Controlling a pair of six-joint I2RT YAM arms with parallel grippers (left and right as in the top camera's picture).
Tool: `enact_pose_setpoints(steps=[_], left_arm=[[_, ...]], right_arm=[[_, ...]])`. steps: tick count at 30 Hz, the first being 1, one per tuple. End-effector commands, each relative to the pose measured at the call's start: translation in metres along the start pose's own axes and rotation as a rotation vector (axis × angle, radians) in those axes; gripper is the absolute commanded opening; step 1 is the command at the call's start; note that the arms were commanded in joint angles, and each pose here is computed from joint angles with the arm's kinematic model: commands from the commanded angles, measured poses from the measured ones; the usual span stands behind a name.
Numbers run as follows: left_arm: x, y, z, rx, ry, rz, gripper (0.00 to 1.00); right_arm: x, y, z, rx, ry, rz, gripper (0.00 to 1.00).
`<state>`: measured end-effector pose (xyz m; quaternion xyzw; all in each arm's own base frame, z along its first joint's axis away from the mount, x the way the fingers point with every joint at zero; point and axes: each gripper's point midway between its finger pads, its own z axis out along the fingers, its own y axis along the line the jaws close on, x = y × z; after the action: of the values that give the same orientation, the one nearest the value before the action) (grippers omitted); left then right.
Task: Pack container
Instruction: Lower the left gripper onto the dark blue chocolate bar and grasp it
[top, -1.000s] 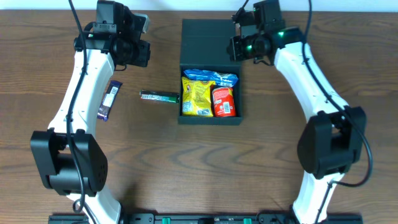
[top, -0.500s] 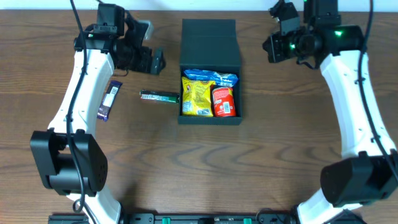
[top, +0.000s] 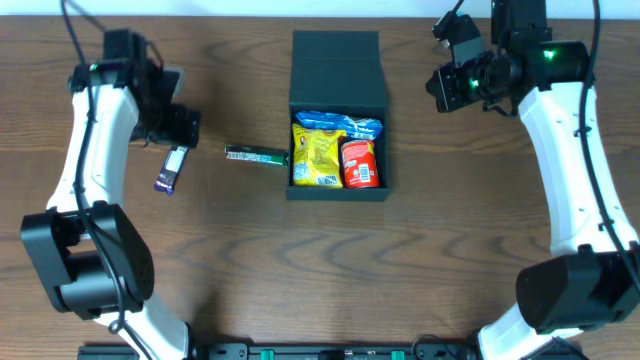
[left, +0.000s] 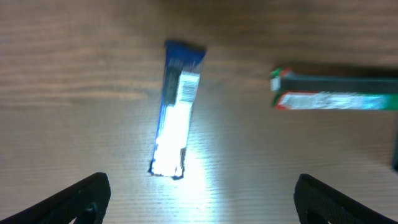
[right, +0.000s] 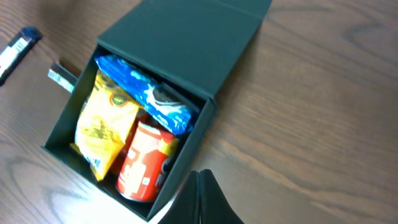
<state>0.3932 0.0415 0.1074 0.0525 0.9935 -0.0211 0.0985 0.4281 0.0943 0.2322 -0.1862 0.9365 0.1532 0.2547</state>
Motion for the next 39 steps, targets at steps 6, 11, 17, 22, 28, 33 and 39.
enact_pose_setpoints(steps=[6,11,17,22,28,33,39], left_arm=[[0.022,0.026,0.039,-0.117,0.027,0.021,0.95],[0.019,0.039,0.050,-0.113,-0.015,0.070,0.95],[0.016,0.036,0.068,-0.096,-0.058,0.093,0.97],[0.015,0.033,0.076,-0.078,-0.077,0.095,1.00],[0.013,0.032,0.091,-0.068,-0.103,0.097,0.91],[0.017,0.030,0.110,-0.047,-0.076,0.095,0.89],[0.019,0.028,0.117,-0.033,-0.065,0.095,0.85]], right_arm=[[-0.003,-0.004,-0.012,0.030,-0.017,-0.021,0.01],[-0.004,0.004,-0.012,-0.011,-0.022,-0.021,0.01],[-0.007,0.017,-0.012,-0.085,-0.039,-0.021,0.01],[-0.008,0.022,-0.013,-0.114,-0.046,-0.022,0.01],[-0.008,0.022,-0.013,-0.115,-0.046,-0.009,0.02],[-0.008,0.022,-0.013,-0.116,-0.045,0.004,0.02],[-0.008,0.022,-0.013,-0.116,-0.043,0.027,0.87]])
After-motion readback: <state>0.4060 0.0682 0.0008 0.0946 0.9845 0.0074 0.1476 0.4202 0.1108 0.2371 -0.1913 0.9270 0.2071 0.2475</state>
